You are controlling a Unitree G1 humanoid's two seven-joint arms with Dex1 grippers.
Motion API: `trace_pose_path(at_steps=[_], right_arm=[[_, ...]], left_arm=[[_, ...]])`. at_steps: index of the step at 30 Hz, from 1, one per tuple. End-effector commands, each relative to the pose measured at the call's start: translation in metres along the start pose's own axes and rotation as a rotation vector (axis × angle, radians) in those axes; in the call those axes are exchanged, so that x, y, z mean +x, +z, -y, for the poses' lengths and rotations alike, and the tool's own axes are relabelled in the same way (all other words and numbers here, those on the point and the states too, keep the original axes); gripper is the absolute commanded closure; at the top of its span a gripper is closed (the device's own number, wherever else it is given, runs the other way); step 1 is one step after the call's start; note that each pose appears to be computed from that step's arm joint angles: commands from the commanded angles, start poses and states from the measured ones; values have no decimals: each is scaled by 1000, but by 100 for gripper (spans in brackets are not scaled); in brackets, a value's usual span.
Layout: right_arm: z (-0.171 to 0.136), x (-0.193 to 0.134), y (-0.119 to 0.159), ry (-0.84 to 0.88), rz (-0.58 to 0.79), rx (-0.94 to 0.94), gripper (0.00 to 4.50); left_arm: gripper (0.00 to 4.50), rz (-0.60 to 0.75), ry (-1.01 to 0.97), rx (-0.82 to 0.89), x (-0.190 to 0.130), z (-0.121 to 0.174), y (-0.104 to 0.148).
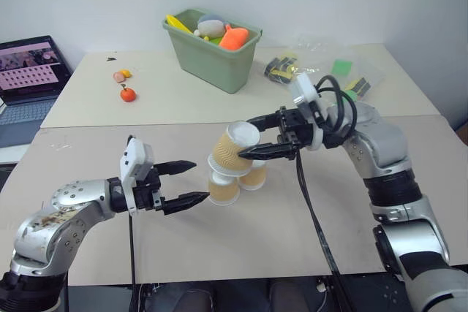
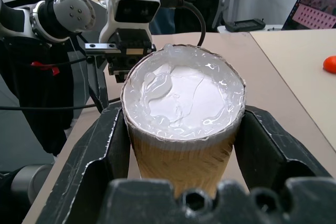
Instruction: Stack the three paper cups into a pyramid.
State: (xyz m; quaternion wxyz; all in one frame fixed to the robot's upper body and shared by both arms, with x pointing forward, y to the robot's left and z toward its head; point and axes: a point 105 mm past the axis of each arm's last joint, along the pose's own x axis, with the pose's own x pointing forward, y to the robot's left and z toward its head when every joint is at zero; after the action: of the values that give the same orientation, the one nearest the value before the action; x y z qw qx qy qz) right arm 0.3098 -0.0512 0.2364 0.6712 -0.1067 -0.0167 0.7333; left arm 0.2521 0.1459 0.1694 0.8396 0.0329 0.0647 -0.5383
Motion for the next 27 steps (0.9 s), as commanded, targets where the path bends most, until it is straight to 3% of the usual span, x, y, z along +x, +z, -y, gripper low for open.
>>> trace_pose_path(at_steps=[1,27], right_arm=[[1,2,15,14,13,-78,188],[9,-9,-2,17,-89,-98,188]], left_arm=[[0,29,-6,36,1,2,9],[0,47,-5,33,4,2,12]])
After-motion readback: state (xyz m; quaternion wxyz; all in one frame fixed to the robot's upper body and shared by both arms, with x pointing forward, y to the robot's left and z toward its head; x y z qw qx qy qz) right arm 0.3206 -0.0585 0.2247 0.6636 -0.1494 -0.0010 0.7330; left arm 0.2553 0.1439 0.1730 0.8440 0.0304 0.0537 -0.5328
